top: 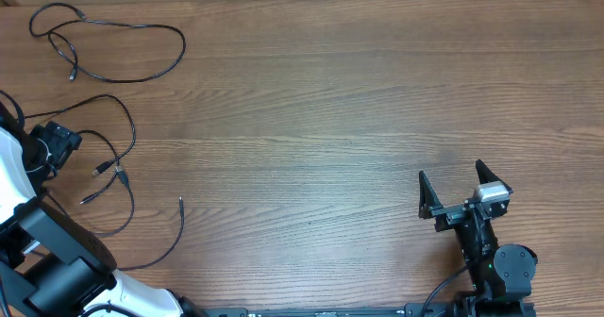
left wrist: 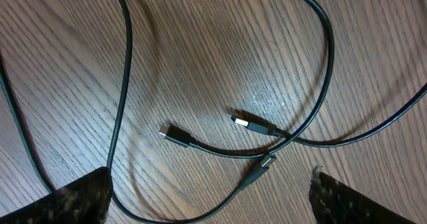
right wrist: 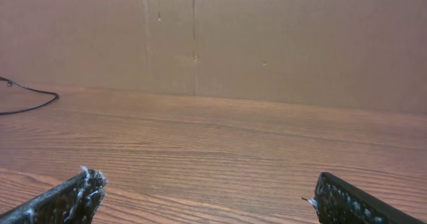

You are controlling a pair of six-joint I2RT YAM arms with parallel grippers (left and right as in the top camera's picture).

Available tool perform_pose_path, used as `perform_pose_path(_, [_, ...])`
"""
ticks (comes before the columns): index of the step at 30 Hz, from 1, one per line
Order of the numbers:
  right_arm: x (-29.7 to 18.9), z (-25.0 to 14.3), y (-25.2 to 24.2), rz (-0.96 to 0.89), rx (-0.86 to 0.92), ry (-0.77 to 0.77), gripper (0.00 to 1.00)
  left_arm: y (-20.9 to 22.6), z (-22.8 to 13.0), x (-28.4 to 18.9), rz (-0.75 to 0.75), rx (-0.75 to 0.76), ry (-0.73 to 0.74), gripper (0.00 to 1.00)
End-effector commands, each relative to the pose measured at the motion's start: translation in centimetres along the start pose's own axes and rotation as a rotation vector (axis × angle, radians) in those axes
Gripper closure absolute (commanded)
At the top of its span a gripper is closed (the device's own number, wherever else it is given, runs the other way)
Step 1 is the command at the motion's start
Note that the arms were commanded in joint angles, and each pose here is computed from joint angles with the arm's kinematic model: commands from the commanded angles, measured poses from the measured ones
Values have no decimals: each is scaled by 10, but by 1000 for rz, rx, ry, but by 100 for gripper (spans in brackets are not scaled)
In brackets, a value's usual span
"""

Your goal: Untangle cables

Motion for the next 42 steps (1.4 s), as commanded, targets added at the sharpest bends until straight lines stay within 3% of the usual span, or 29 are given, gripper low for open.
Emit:
perform_pose_path(1, [0, -2, 0, -5, -2, -2, 0, 3, -1, 5, 19, 8, 2, 7])
perform_pose_path(42, [0, -2, 0, -5, -2, -2, 0, 11, 5, 4, 83, -19, -41, 6])
Point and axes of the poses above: each gripper's point midway between its finger pads, its own x axis out along the fingers, its own y axis along the line the jaws close on, z = x × y, the point moved 4 cm from there along -x, back along the fingers, and after that the axes turned 9 degrees about -x, right-handed, at the moved point
